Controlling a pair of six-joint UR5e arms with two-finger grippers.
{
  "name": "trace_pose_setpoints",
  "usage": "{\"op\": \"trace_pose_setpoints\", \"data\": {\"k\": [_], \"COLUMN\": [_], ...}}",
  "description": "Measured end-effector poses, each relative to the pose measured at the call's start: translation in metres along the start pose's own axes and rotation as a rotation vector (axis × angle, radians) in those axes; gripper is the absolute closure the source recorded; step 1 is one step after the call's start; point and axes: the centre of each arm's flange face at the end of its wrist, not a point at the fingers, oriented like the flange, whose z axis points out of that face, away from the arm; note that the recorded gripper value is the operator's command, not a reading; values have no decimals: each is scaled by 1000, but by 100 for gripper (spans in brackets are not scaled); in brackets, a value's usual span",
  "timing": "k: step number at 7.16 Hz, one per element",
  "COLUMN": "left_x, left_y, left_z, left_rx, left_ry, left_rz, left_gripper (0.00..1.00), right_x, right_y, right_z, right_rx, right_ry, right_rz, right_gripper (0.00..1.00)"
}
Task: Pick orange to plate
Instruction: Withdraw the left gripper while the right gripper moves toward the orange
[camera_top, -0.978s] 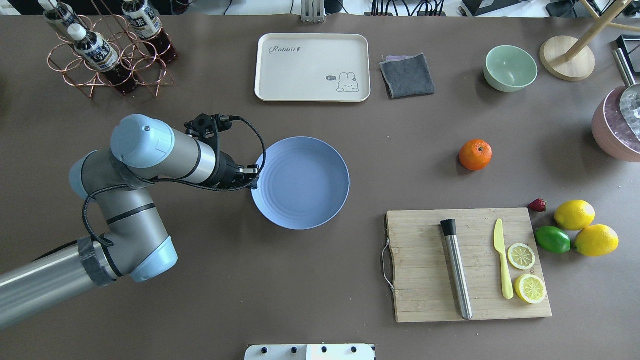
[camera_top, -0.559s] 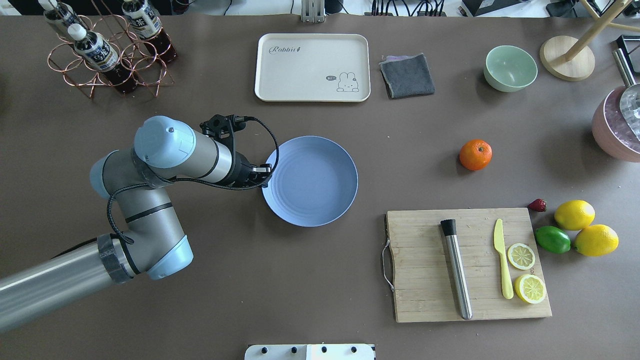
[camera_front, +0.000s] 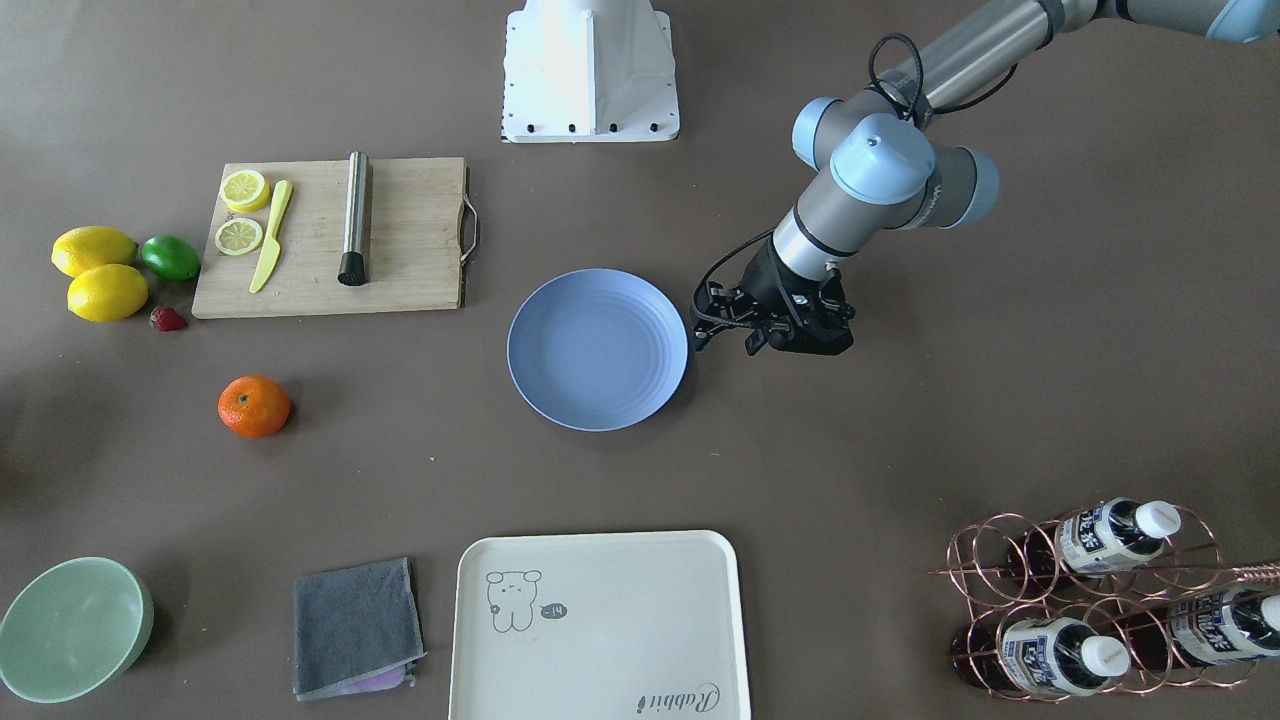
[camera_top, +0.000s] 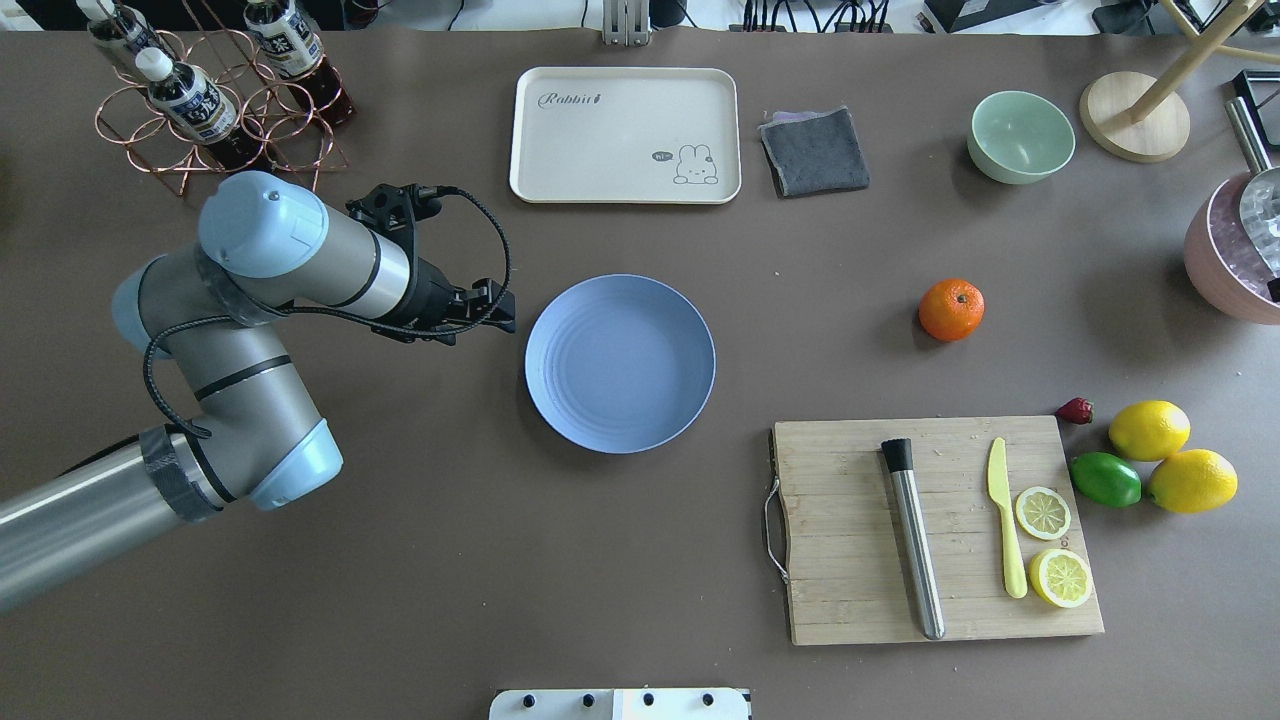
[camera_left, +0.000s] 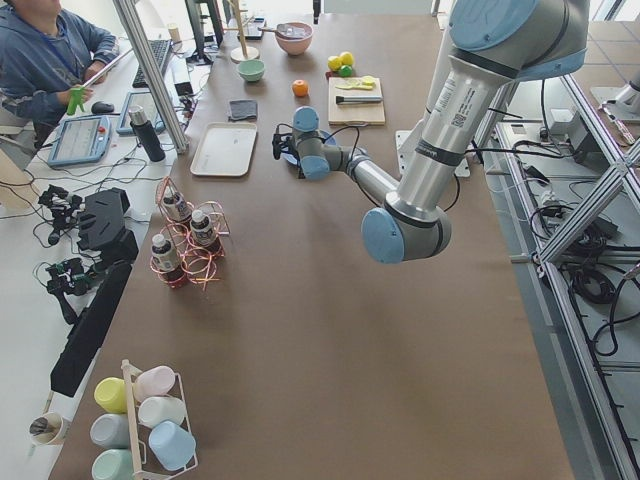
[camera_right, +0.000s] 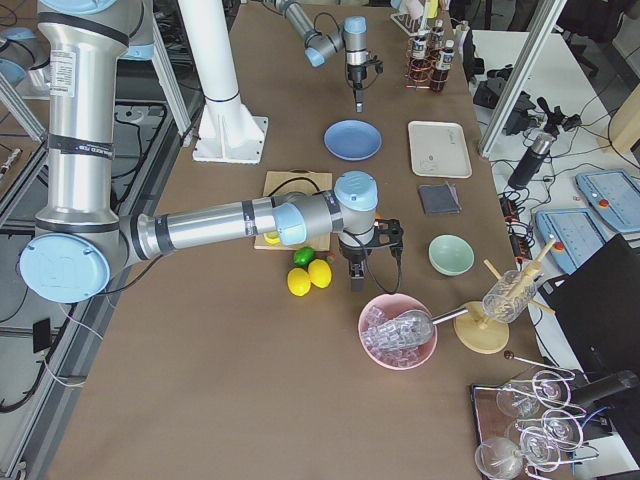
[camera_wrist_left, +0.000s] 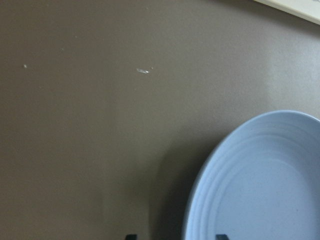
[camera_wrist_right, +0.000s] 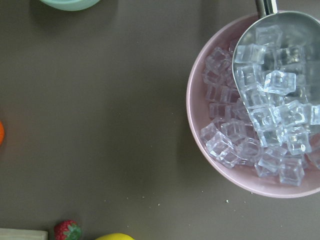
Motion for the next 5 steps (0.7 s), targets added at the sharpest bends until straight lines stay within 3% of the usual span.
{"op": "trace_pose_setpoints", "data": {"k": [2,3,5], "left_x": [-65,-106,-211], "left_y": [-37,-55,-101], "left_z": [-44,-67,-148], "left_rx": [18,21,-39], "left_ry": [-40,-80,-130], "left_rz": [28,98,231], "left_gripper": [3,3,2], "right_x": [-77,-116,-183], "right_y": [-31,-47,-74], "right_z": [26,40,63], "right_rx": [-15,-20,-36], "right_ry": [0,1,-16], "right_rz": [46,59,67], "right_gripper": [0,0,0]}}
